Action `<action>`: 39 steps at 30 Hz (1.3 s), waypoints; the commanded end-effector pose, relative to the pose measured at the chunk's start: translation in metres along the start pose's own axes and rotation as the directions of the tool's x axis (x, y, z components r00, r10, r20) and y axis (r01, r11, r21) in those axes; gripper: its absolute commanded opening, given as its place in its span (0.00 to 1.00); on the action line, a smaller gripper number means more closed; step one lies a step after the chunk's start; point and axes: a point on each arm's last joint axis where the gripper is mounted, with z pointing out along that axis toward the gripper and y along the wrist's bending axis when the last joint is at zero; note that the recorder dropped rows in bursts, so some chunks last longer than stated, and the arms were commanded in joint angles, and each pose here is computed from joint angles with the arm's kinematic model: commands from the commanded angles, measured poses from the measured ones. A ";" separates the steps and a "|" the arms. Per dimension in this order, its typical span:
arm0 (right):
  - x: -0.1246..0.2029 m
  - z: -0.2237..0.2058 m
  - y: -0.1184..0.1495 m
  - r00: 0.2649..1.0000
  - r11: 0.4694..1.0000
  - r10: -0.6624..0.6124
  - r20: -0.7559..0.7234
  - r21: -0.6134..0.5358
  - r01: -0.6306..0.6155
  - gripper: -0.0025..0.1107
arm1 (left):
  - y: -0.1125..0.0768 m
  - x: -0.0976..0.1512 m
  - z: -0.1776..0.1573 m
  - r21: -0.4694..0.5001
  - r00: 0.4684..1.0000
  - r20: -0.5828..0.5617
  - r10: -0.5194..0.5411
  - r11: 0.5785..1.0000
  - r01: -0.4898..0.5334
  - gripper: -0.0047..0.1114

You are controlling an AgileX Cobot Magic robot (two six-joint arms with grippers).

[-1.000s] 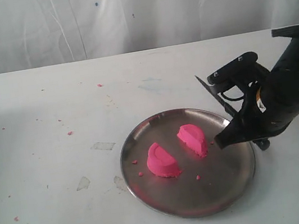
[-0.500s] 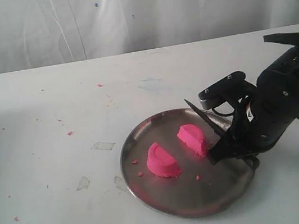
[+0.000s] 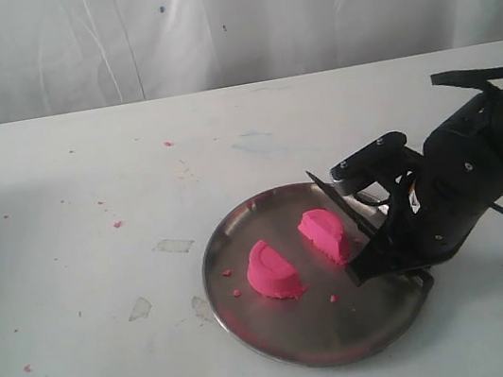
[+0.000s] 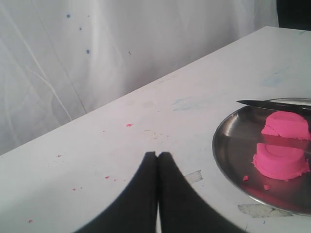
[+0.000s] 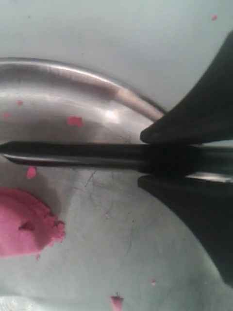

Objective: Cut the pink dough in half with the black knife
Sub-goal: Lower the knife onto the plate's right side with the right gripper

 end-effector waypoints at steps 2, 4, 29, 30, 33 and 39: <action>-0.001 0.002 -0.002 1.000 1.000 -0.003 0.009 -0.001 0.003 0.08 | 0.000 -0.001 -0.001 0.001 1.000 0.011 0.000 1.000 0.000 0.04; 0.000 0.002 -0.002 1.000 1.000 -0.003 0.007 -0.001 0.003 0.14 | 0.000 -0.001 -0.001 0.001 1.000 0.011 0.000 1.000 0.000 0.04; 0.000 0.002 -0.002 1.000 1.000 -0.003 0.004 0.000 0.003 0.27 | 0.000 -0.001 -0.001 0.001 1.000 0.011 0.000 1.000 0.000 0.04; -0.001 0.002 -0.002 1.000 1.000 -0.003 0.009 0.000 0.003 0.27 | 0.000 -0.001 -0.001 0.001 1.000 0.011 0.000 1.000 0.000 0.04; -0.001 0.002 -0.002 1.000 1.000 0.004 0.014 -0.001 -0.004 0.27 | 0.000 -0.001 -0.001 0.001 1.000 0.011 0.000 1.000 0.000 0.04; -0.003 0.000 -0.003 0.999 1.000 -0.004 0.034 0.004 0.004 0.24 | 0.000 -0.001 -0.001 0.001 1.000 0.011 0.000 1.000 0.000 0.04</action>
